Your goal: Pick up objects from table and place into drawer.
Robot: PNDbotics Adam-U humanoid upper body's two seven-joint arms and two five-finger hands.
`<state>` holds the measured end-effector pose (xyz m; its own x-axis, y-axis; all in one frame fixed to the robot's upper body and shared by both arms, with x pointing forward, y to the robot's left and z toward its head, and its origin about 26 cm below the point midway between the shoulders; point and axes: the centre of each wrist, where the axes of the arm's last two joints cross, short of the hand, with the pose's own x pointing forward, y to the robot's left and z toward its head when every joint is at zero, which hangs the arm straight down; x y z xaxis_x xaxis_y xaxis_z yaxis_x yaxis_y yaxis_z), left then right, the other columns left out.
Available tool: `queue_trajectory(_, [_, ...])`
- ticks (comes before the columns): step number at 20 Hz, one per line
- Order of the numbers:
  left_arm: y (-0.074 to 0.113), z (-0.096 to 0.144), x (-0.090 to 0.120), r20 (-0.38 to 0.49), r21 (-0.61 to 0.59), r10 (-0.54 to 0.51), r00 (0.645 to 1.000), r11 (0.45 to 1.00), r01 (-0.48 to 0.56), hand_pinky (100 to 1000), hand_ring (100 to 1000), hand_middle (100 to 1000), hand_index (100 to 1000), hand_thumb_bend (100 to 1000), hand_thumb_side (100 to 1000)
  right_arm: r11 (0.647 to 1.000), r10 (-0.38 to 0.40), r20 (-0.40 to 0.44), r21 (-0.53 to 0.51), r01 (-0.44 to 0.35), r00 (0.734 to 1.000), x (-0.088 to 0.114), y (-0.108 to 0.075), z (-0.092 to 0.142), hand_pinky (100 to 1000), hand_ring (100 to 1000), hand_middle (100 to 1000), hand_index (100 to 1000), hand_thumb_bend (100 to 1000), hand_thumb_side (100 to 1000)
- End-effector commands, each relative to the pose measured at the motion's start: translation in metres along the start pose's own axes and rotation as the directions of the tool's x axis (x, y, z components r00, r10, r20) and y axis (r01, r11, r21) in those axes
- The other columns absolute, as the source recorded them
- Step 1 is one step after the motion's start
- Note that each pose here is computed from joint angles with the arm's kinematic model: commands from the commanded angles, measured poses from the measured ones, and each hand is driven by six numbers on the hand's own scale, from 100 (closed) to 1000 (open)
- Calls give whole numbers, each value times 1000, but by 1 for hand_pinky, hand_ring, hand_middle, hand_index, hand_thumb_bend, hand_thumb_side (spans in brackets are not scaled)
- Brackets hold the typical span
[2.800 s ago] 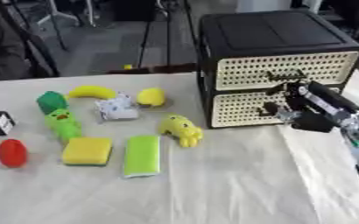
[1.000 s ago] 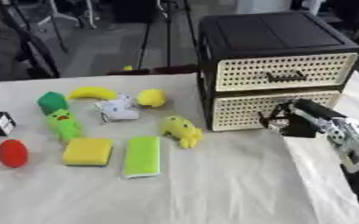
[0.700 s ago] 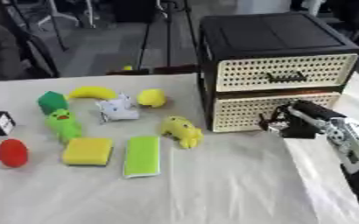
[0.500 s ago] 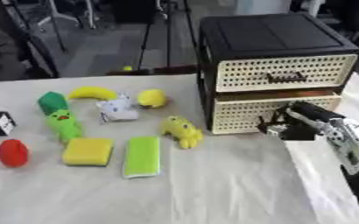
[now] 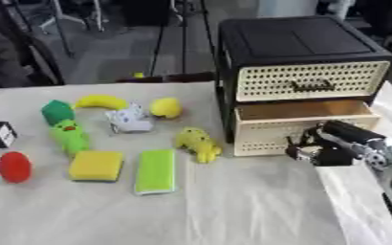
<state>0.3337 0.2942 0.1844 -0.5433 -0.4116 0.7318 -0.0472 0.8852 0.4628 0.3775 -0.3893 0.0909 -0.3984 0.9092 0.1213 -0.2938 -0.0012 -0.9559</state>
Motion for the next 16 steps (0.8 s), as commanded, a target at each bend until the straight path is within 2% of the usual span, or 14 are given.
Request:
queue_trajectory(1, [7,-3,6,21,8,-23,1000,1000,23,510,533,580,769,604,915,998,34,1,-50,-34,999,0,-21,15,100,100,165,684,422,979])
queue_trajectory(16, [10,-2,5,17,14,-36,999,999,36,511,533,580,769,604,915,994,-2,16,-105,4,1000,24,-6,52,100,100,168,684,405,969])
